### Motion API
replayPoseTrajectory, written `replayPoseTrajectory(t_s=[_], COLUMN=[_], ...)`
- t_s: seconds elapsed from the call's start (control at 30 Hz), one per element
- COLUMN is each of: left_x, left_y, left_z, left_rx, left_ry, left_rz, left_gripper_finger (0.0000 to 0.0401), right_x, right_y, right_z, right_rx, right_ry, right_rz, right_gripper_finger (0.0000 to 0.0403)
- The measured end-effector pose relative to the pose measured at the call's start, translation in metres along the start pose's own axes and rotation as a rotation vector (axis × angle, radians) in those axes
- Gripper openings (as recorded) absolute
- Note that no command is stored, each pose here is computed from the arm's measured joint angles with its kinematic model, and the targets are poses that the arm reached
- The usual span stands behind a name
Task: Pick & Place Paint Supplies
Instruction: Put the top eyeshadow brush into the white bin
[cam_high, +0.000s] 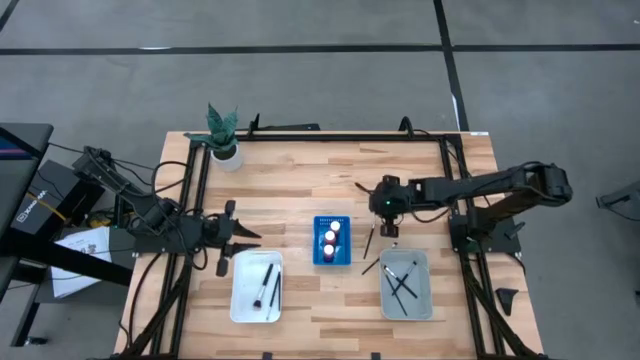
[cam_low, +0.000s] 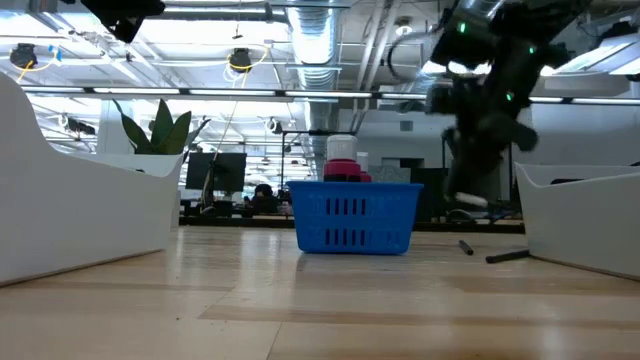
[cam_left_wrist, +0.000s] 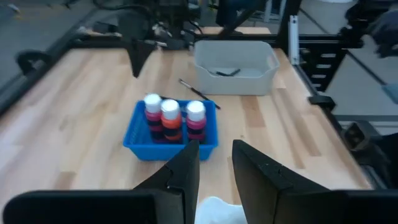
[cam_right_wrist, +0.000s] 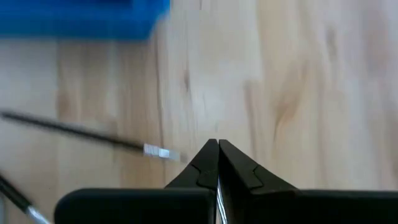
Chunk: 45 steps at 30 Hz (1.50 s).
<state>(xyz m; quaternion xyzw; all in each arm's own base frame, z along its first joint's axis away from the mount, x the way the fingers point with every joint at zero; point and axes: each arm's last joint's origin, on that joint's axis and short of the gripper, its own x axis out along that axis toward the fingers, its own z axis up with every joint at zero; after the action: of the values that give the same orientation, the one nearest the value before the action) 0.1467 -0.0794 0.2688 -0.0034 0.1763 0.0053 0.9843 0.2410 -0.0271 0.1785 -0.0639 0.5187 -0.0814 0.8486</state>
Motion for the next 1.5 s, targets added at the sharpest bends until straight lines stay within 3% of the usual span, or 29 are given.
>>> replayPoseTrajectory(t_s=[0.2,0.33,0.47,0.7,0.97,1.33,1.5], left_x=[0.003,0.015,0.037,0.082,0.114,0.121,0.122], left_y=[0.001,0.006,0.012,0.016,0.017,0.015,0.012], left_z=[0.006,0.008,0.009,-0.002,-0.012,-0.014,-0.01], left_rx=[0.073,0.164,0.249,0.347,0.41,0.417,0.402], left_ry=[-0.063,-0.069,-0.046,0.025,0.042,0.023,-0.026], left_rz=[0.086,0.229,0.349,0.428,0.467,0.463,0.354], left_gripper_finger=[0.0091,0.0091,0.0091,0.0091,0.0091,0.0091,0.0091], right_x=[-0.029,-0.045,-0.06,-0.079,-0.082,-0.072,-0.069], right_y=[-0.006,-0.009,-0.013,-0.004,0.011,0.04,0.048], right_z=[0.023,0.037,0.054,0.078,0.094,0.113,0.12], right_rx=[-0.014,-0.033,-0.031,-0.066,-0.116,-0.186,-0.194], right_ry=[-0.253,-0.408,-0.532,-0.697,-0.836,-1.009,-1.094], right_rz=[-0.028,-0.051,-0.074,-0.063,-0.054,-0.04,0.003], right_gripper_finger=[0.0,0.0,0.0,0.0,0.0,0.0,0.0])
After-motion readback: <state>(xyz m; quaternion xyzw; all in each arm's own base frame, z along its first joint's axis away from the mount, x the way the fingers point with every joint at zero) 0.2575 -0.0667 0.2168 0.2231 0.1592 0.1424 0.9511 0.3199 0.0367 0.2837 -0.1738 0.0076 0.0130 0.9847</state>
